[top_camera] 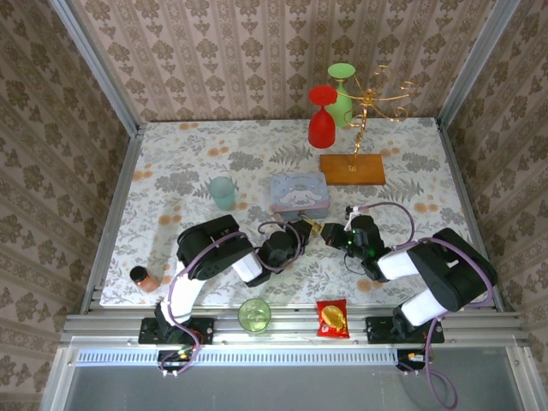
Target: Unlock a padlock with a key
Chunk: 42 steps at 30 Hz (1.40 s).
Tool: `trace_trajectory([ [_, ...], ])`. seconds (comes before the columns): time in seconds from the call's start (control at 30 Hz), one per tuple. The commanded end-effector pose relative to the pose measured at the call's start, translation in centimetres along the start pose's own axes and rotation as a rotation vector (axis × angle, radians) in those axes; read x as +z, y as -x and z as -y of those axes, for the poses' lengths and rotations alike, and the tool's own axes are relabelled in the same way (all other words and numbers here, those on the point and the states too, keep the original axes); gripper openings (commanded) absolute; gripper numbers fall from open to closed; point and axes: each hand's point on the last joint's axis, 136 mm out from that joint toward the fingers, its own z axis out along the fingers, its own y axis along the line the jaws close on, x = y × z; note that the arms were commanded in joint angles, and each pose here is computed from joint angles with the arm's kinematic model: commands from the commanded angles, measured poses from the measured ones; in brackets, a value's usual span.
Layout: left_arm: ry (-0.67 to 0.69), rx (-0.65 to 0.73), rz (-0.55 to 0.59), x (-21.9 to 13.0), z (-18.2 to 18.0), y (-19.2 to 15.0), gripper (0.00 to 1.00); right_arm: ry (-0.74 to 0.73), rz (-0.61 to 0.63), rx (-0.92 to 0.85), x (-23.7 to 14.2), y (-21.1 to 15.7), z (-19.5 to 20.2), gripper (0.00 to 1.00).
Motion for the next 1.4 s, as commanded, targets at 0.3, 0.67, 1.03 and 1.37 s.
trace_trajectory([
  [0.3,0.02,0.158,-0.131,-1.2,0.5,-0.3,0.0,-0.109,-0.17,-0.259,-2.4,-1.2,-1.1,0.46],
  [0.67,0.057,0.142,-0.203,-1.5,-1.1,0.0,0.0,-0.141,-0.208,-0.484,-3.0,-1.2,-1.8,0.36],
  [1.03,0.065,0.144,-0.264,-2.2,-1.1,0.2,0.0,-0.34,-0.198,-0.799,-0.6,-1.3,-2.0,0.38],
  [1.37,0.058,0.137,-0.266,-2.3,-0.7,0.1,0.0,-0.288,-0.207,-0.848,-0.1,-2.5,-2.7,0.34],
])
